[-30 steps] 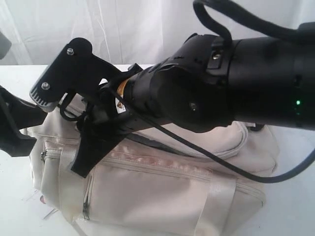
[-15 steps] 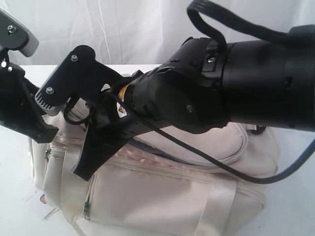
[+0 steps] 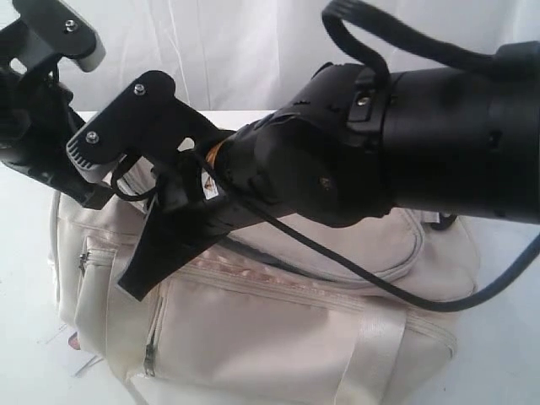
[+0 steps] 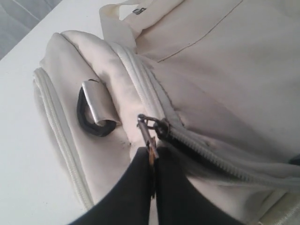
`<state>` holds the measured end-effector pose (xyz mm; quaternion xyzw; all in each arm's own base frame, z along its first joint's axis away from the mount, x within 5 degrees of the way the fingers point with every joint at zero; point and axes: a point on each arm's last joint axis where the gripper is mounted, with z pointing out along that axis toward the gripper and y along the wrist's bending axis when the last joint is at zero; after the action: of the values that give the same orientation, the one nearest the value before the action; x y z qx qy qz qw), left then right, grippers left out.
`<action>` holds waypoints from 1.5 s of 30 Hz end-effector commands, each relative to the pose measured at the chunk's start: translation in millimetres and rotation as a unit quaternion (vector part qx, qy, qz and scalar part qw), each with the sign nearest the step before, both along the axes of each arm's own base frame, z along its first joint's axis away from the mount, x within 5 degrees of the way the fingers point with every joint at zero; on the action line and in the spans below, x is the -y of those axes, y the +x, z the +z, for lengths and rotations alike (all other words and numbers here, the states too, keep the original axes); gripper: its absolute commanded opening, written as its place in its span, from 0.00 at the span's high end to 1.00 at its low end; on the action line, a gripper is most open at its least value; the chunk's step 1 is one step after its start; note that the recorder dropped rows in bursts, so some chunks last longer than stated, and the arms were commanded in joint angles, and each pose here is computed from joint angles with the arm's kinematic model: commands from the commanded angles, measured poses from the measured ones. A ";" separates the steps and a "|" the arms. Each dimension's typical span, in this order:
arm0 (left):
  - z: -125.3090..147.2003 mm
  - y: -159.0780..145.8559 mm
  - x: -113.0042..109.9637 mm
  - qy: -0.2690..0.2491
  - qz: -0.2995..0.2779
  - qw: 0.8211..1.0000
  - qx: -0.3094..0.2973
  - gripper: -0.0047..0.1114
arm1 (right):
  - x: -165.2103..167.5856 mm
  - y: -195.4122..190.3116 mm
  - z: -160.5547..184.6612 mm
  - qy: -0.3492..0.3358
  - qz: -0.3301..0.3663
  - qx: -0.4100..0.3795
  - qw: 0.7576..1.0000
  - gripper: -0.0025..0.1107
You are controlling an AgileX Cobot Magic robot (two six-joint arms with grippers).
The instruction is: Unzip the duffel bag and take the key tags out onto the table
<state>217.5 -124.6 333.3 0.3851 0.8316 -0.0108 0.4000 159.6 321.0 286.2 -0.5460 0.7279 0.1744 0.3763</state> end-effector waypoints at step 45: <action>1.1 107.3 38.0 0.110 -0.034 0.992 0.056 0.96 | 1.8 -3.2 -9.1 0.041 -0.095 -0.118 0.988 0.98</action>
<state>314.3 -162.6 322.8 0.4612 0.8075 0.0749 0.3601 160.7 320.9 284.2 -0.4391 0.7936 0.2328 0.3511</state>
